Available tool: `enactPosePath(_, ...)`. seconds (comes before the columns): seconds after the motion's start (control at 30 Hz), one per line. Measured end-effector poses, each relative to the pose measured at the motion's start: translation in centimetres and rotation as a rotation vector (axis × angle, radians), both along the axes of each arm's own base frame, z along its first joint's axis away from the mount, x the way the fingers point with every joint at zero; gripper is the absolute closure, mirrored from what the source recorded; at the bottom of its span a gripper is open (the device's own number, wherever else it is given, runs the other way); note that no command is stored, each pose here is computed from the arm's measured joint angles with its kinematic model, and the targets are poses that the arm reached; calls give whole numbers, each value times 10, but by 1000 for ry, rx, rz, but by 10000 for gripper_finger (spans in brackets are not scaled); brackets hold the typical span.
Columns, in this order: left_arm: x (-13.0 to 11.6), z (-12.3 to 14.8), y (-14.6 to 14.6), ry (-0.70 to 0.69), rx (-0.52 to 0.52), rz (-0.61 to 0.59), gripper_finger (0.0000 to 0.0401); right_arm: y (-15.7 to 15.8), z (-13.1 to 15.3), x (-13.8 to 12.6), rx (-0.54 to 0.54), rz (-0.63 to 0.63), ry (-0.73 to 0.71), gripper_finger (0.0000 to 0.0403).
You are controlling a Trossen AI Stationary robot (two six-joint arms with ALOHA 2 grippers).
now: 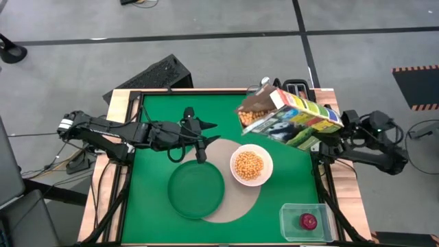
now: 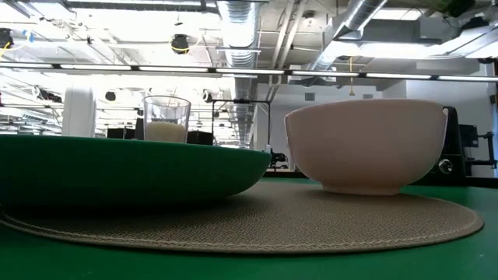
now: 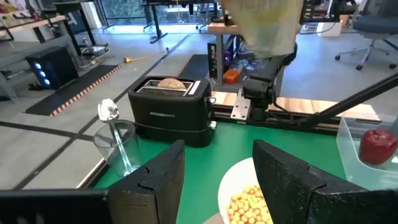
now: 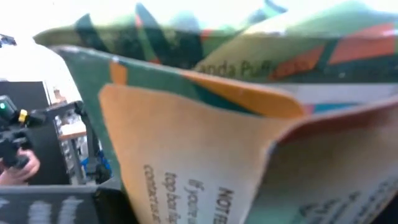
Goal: Arrange a breakfast setting
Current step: Pour the cereal from the green cereal box into the white bowl
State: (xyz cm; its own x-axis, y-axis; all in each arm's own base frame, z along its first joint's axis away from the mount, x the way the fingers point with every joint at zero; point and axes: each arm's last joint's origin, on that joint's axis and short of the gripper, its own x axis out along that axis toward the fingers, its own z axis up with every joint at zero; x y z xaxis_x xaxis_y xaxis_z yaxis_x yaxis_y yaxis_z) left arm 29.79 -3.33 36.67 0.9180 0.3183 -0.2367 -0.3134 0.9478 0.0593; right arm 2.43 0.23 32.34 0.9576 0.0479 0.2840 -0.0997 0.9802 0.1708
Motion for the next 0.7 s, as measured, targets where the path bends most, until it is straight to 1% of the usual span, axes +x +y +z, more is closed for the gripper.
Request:
enactPosePath(0.2,2,10,0,-113,-34,7,225,-5,-8,21,-13,2,-105,172)
enactPosePath(0.5,3,13,4,-141,-31,5,225,-15,-14,57,-74,-15,-225,172)
enactPosePath(0.6,4,14,6,-155,-51,-2,213,-17,-13,67,-90,-21,-224,172)
enactPosePath(0.7,5,14,8,-159,-56,-16,183,-20,-13,77,-97,-25,-218,172)
